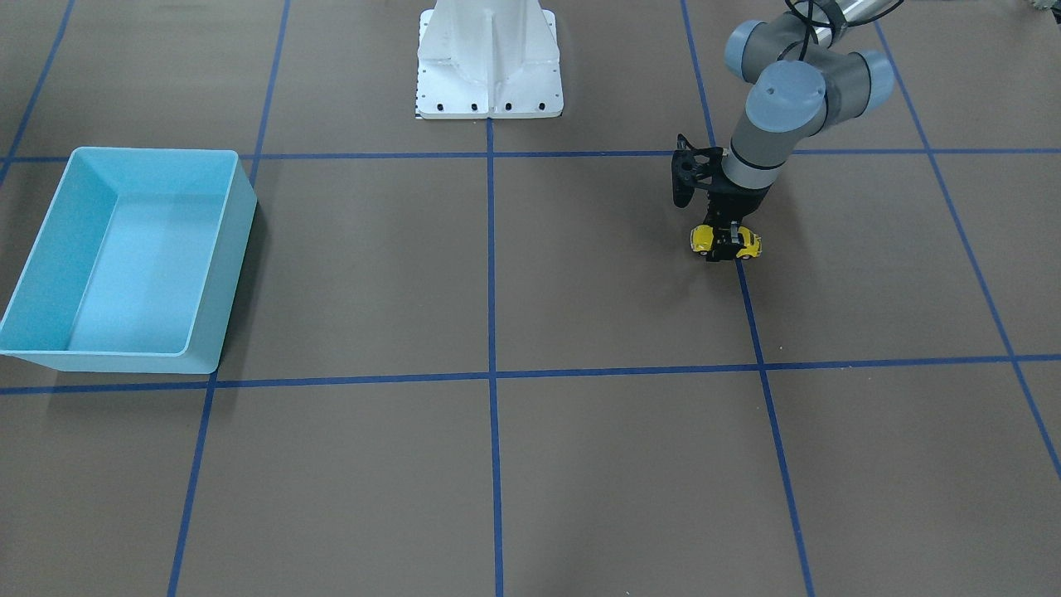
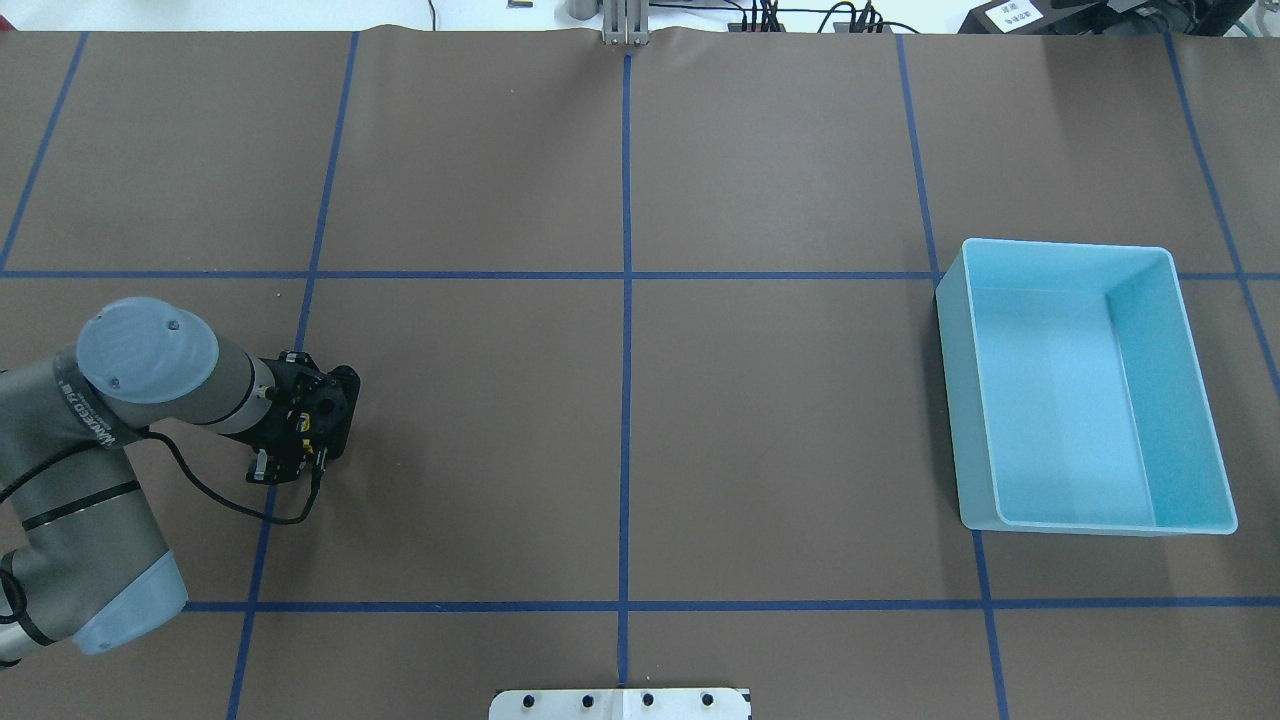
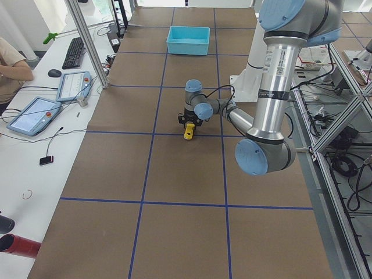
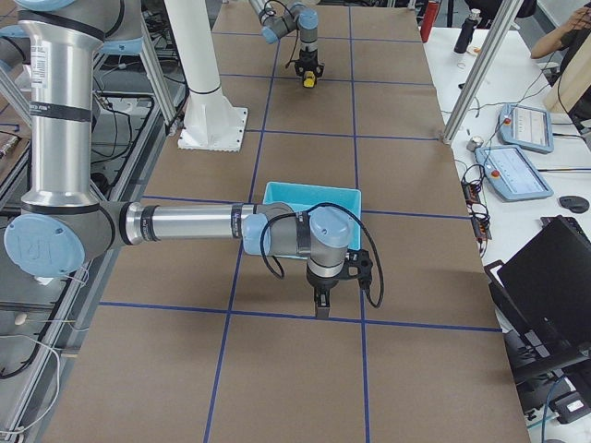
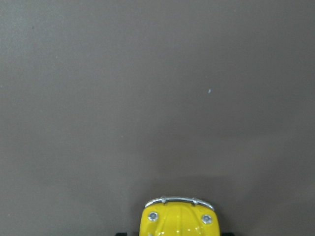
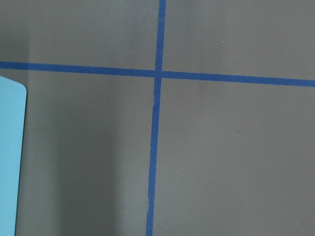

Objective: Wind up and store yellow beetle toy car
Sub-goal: 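Press the left gripper down on the car's roof, holding it against the table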

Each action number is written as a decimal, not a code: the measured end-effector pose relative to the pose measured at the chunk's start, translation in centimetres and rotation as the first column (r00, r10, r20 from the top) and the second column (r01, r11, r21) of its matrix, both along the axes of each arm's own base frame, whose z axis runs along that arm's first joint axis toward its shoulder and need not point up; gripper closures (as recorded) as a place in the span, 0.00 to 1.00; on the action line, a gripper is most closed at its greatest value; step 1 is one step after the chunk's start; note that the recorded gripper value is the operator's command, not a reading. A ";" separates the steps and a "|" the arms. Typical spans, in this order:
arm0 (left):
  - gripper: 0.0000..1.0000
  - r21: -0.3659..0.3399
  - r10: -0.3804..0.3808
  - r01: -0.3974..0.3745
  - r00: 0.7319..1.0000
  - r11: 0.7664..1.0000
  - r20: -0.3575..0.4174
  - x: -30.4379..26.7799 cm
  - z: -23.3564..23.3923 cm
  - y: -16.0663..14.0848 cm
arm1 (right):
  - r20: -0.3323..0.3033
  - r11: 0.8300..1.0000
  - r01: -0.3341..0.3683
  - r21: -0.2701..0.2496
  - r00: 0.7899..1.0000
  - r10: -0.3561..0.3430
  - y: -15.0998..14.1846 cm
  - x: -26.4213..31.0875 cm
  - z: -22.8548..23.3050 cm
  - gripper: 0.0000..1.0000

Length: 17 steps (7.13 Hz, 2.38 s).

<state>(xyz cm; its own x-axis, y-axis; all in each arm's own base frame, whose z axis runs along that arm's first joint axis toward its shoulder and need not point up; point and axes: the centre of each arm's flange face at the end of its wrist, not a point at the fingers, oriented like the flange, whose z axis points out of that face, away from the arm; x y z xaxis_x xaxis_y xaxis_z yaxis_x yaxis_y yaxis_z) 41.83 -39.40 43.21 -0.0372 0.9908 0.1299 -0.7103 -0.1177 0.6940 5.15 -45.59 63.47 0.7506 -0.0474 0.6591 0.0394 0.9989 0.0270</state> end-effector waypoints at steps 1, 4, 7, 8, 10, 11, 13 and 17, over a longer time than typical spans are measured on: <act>0.91 -0.003 0.002 -0.002 1.000 1.000 -0.008 -0.2 -0.2 0.0 | 0.000 1.000 0.000 -0.001 1.000 0.000 0.1 0.0 0.0 0.00; 0.96 -0.002 -0.019 0.019 0.999 1.000 -0.034 -0.9 -1.5 -0.8 | -0.001 1.000 0.000 -0.004 1.000 0.000 0.1 0.0 0.2 0.00; 0.82 -0.070 -0.087 0.081 0.992 0.994 -0.087 -1.1 -2.6 -1.2 | -0.003 1.000 0.000 -0.004 1.000 0.000 0.1 0.0 0.2 0.00; 0.82 -0.073 -0.089 0.082 0.991 0.994 -0.096 -1.1 -2.7 -1.2 | -0.003 1.000 0.000 -0.004 1.000 0.000 0.1 0.0 0.2 0.00; 0.79 -0.046 -0.075 0.069 0.989 0.997 -0.128 -1.0 -2.6 -1.0 | -0.004 1.000 0.000 -0.005 1.000 0.000 0.1 0.0 0.3 0.00; 0.74 -0.030 -0.066 0.063 0.987 0.998 -0.148 -1.0 -2.7 -0.9 | -0.004 1.000 0.000 -0.005 1.000 0.000 0.1 0.0 0.3 0.00; 0.71 -0.017 -0.065 0.063 0.983 0.998 -0.174 -0.9 -2.8 -0.8 | -0.005 1.000 0.000 -0.006 1.000 0.000 0.1 0.0 0.3 0.00; 0.68 -0.050 -0.088 0.081 0.983 0.995 -0.160 -0.6 -1.6 -1.1 | -0.006 1.000 0.000 -0.006 1.000 0.000 0.1 0.0 0.3 0.00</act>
